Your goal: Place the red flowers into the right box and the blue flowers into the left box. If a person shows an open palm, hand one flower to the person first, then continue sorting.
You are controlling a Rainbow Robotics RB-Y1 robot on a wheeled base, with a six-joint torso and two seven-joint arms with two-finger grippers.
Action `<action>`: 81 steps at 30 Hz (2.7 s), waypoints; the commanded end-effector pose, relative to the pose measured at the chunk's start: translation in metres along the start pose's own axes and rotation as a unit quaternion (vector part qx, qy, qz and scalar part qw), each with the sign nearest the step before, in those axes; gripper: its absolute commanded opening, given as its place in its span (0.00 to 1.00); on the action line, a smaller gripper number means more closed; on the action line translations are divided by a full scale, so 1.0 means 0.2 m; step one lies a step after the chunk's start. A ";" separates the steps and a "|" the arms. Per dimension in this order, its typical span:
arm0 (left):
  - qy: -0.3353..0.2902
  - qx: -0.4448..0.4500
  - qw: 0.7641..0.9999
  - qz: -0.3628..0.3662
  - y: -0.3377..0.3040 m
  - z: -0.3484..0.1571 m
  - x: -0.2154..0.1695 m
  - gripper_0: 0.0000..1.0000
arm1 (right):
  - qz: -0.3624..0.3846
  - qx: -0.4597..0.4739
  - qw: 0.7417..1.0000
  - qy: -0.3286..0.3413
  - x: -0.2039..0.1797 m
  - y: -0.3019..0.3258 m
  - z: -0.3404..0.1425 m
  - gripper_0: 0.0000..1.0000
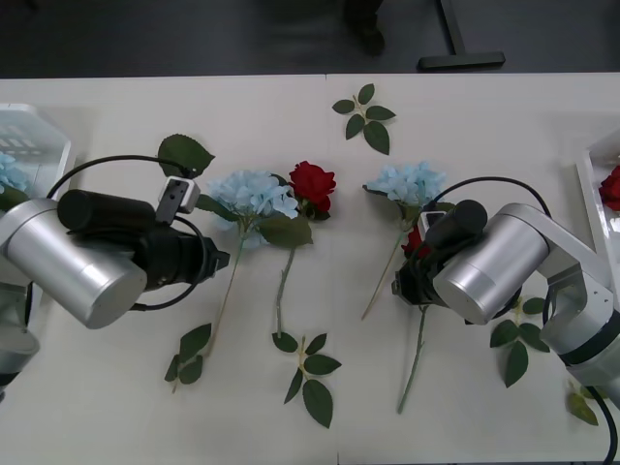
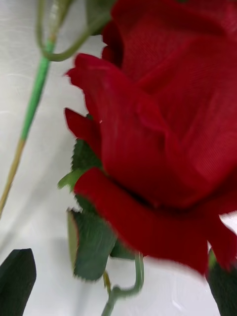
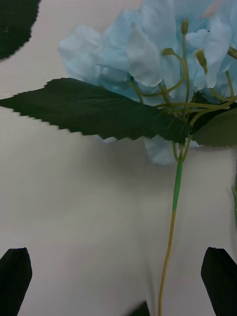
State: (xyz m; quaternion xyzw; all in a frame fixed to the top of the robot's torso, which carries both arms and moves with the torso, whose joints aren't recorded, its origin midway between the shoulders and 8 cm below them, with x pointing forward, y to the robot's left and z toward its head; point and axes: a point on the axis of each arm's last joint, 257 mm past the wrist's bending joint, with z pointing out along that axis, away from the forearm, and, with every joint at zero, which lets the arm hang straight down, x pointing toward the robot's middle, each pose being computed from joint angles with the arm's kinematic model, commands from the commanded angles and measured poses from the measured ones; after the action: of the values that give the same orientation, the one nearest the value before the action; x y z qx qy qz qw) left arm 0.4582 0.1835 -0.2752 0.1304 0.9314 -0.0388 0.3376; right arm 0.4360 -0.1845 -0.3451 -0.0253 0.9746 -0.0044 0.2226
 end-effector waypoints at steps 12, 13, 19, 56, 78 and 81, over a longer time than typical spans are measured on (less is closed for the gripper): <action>-0.010 0.014 1.000 0.000 -0.26 0.35 -0.15 1.00 | 0.051 -0.010 0.999 -0.004 -0.02 0.05 0.07 0.00; -0.010 0.014 1.000 -0.001 -0.25 0.35 -0.14 0.85 | 0.053 -0.011 0.999 -0.004 -0.02 0.05 0.07 0.00; -0.009 0.015 1.000 -0.006 -0.26 0.35 -0.14 0.00 | 0.058 -0.007 0.998 -0.005 -0.03 0.02 0.07 0.00; 0.002 -0.136 0.991 -0.019 0.68 -0.84 -0.04 0.00 | 0.107 0.127 0.986 -0.011 -0.62 -1.55 -0.54 0.00; 0.002 -0.136 0.991 -0.019 0.68 -0.84 -0.04 0.00 | -0.007 -0.191 0.915 -0.355 -1.86 -0.46 -1.38 0.00; 0.002 -0.136 0.991 -0.019 0.68 -0.84 -0.04 0.00 | -0.035 -0.232 0.870 -0.433 -2.01 -0.28 -1.60 0.00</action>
State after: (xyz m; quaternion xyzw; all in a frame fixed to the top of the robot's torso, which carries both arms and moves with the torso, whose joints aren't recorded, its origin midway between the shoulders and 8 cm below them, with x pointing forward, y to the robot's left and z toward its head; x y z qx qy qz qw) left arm 0.3998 0.3342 -0.1460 0.0632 0.9327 0.0685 0.3485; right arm 0.6587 -0.2651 0.0464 -0.0488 0.8116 0.2050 0.5449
